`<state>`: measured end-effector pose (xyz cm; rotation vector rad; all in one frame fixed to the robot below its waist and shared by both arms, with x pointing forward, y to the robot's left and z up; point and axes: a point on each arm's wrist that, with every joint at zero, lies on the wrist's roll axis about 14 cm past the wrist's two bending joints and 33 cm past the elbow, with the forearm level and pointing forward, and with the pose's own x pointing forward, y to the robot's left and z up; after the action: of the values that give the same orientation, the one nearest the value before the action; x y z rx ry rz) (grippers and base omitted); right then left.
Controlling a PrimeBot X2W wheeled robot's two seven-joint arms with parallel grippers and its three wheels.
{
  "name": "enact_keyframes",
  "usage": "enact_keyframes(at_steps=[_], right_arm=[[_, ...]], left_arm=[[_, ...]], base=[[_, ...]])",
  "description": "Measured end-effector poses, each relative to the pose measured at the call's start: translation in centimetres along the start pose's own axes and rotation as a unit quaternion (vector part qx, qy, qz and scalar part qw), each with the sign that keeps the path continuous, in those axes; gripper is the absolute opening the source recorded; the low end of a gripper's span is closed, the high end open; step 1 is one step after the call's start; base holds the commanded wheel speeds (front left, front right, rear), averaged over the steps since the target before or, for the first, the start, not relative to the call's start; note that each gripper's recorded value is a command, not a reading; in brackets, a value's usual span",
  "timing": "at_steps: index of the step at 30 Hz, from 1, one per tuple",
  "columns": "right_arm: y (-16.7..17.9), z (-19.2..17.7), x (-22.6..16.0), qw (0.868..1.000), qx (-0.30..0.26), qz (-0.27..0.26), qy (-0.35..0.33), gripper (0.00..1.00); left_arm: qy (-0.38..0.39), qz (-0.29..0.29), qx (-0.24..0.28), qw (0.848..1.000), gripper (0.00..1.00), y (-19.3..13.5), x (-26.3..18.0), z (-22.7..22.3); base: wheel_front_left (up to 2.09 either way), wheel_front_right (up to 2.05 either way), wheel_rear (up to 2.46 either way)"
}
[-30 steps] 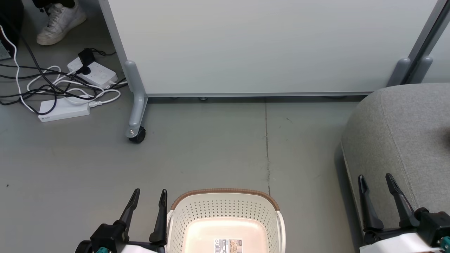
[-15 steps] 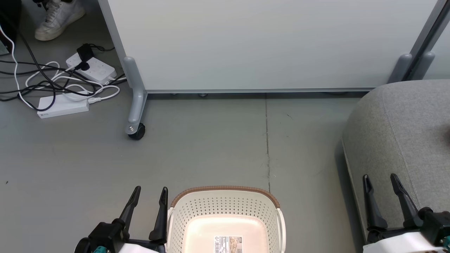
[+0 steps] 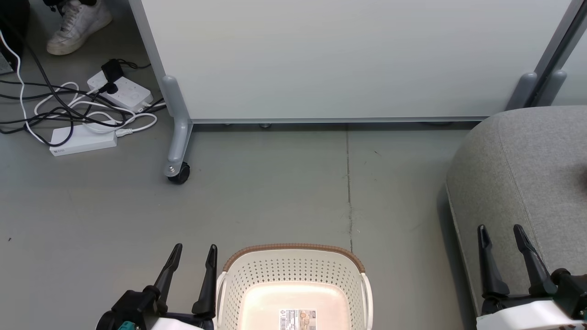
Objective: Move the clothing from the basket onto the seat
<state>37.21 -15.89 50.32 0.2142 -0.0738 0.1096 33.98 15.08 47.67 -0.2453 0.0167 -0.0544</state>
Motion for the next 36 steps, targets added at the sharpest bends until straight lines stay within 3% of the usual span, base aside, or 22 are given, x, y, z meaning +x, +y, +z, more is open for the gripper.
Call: enact_keyframes(at_steps=[31, 32, 36], right_arm=[[0.6, 0.4, 0.3, 1.000, -0.020, 0.012, -0.005, 1.00], [0.6, 0.4, 0.4, 1.000, -0.020, 0.012, -0.006, 0.00], [0.6, -1.4, -0.4, 1.000, -0.012, 0.008, 0.023, 0.00]], left_arm=[[0.002, 0.006, -0.013, 1.000, 1.00, 0.3, -0.2, -0.2], [0.002, 0.003, -0.014, 1.000, 0.00, 0.2, -0.2, -0.2], [0.027, 0.008, -0.016, 0.999, 0.00, 0.4, -0.9, -1.7]], base=[[0.00, 0.00, 0.00], [0.00, 0.00, 0.00], [0.00, 0.00, 0.00]])
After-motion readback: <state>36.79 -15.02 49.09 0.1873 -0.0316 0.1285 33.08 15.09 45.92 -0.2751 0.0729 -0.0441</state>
